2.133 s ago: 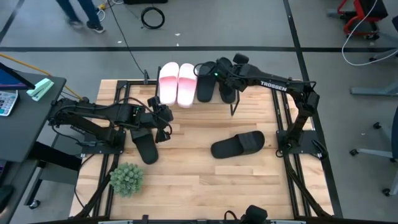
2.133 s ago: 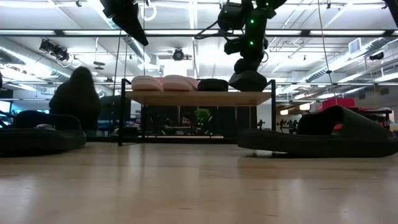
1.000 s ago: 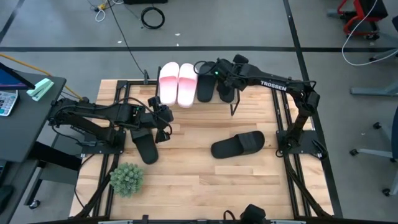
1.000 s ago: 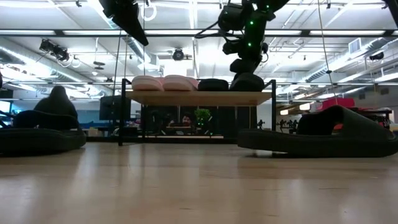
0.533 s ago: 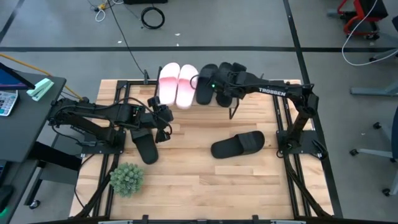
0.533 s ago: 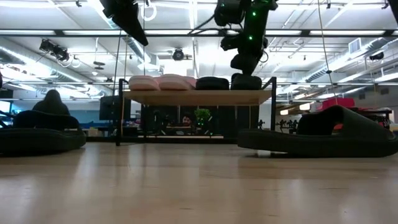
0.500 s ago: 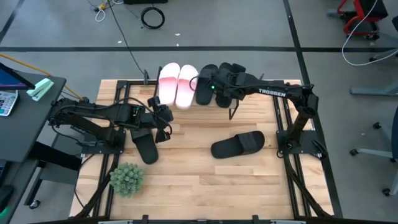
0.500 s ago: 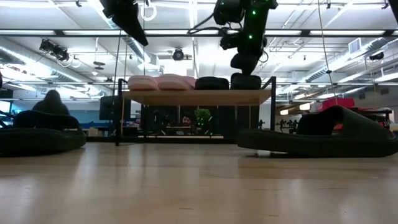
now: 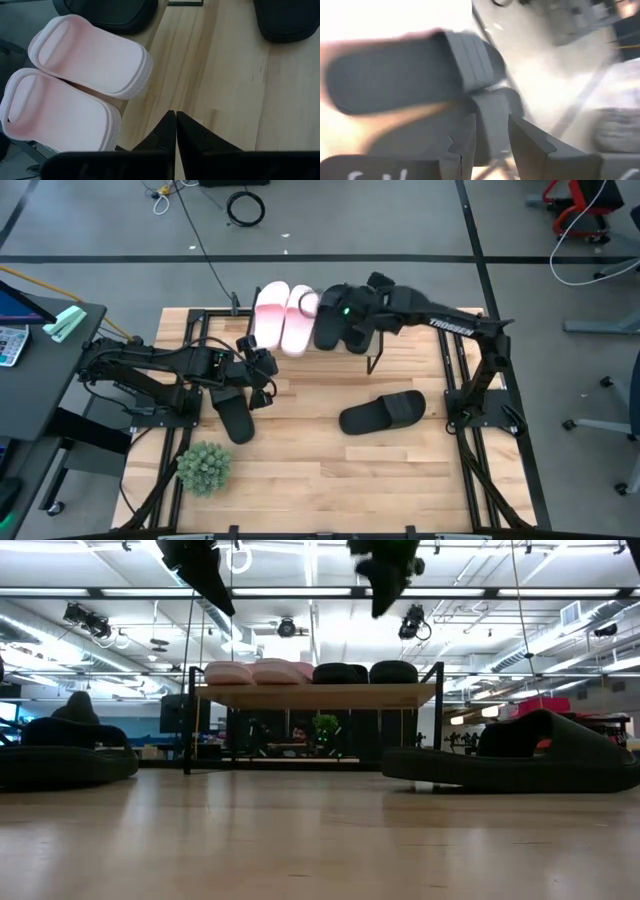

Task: Pick and place slides into the shelf
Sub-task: Put the black slides under the shelf

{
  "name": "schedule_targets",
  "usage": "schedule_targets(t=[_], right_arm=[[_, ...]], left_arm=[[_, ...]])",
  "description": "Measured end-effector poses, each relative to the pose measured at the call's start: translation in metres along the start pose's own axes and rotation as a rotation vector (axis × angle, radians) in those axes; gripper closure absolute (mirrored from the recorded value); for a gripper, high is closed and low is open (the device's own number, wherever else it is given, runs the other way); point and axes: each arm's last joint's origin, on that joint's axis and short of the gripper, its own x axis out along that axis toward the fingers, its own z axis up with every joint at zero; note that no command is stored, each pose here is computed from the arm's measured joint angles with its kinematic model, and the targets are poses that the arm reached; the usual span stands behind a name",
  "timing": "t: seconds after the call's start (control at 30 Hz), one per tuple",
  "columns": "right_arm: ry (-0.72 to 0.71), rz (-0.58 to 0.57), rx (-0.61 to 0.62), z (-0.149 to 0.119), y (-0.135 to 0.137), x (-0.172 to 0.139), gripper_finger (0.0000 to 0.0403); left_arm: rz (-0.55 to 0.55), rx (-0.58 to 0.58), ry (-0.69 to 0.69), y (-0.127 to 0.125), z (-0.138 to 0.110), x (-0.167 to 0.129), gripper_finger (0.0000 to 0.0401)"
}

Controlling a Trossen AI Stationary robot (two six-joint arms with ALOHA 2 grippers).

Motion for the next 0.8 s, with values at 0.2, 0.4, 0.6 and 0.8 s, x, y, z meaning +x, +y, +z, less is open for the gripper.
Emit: schedule_targets(t=[0.2, 0.4, 0.6, 0.8], right_arm=[[-0.056, 0.136, 0.247, 0.011, -0.025, -0.022, 0.0284], [0.051, 0.47, 0.215, 0.001, 0.012, -0.034, 0.0307], [0.18, 0.59, 0.119, -0.031, 0.097, -0.058, 0.0334], [0.264, 0.508, 0.09, -0.088, 0.171, -0.075, 0.0333]], left_arm=[[0.001, 0.004, 0.006, 0.0, -0.001, 0.0, 0.039], [-0.003, 0.031, 0.066, -0.001, -0.01, -0.007, 0.0394], [-0.108, 0.037, 0.183, -0.015, -0.026, -0.019, 0.0383], [-0.148, 0.105, 0.21, -0.031, -0.036, -0.032, 0.0396]])
